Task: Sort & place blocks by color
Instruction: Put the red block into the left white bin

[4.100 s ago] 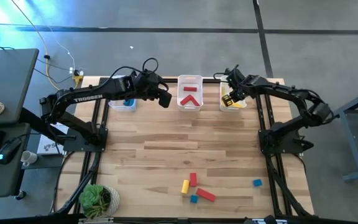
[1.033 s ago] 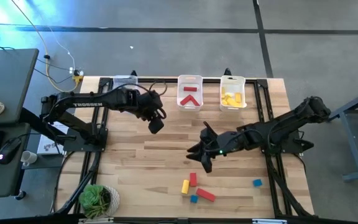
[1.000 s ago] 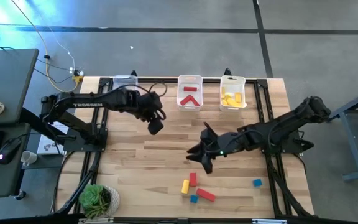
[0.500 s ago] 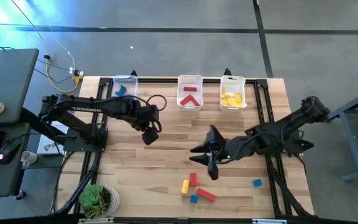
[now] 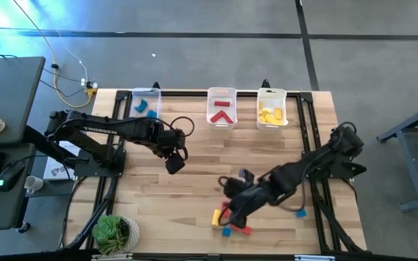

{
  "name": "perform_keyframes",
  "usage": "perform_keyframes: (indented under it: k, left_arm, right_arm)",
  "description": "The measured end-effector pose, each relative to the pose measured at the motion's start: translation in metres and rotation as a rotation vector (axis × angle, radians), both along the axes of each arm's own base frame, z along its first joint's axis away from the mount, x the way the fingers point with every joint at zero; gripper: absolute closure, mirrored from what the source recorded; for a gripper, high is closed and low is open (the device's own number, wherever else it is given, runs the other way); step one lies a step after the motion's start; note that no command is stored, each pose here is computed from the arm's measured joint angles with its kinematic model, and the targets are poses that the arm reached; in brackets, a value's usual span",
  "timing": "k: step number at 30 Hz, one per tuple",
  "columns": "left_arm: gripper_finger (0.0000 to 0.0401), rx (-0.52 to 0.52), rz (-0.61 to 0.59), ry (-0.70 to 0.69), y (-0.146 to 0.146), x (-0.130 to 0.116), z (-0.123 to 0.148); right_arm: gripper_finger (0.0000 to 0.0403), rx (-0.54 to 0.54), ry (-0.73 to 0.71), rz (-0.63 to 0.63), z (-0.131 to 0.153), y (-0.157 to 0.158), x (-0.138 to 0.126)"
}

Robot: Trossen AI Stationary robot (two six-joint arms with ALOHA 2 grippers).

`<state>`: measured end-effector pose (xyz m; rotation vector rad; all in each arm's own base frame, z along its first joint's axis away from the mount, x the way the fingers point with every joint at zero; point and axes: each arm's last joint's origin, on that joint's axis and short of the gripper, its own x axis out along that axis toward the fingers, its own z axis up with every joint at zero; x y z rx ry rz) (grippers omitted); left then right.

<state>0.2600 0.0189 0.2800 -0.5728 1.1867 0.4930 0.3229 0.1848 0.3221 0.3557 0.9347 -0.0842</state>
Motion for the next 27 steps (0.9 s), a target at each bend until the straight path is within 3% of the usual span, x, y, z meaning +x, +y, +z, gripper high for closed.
perform_keyframes:
  k: [7,27]
  left_arm:
    - [0.0185,-0.003,0.005,-0.001,-0.001,0.000,0.000]
    - [0.0185,0.000,0.005,-0.002,-0.001,0.000,0.000]
  right_arm:
    - [0.0268,0.001,0.125,-0.010,-0.030,0.020,0.002]
    - [0.0265,0.020,0.335,-0.055,-0.077,0.043,0.004]
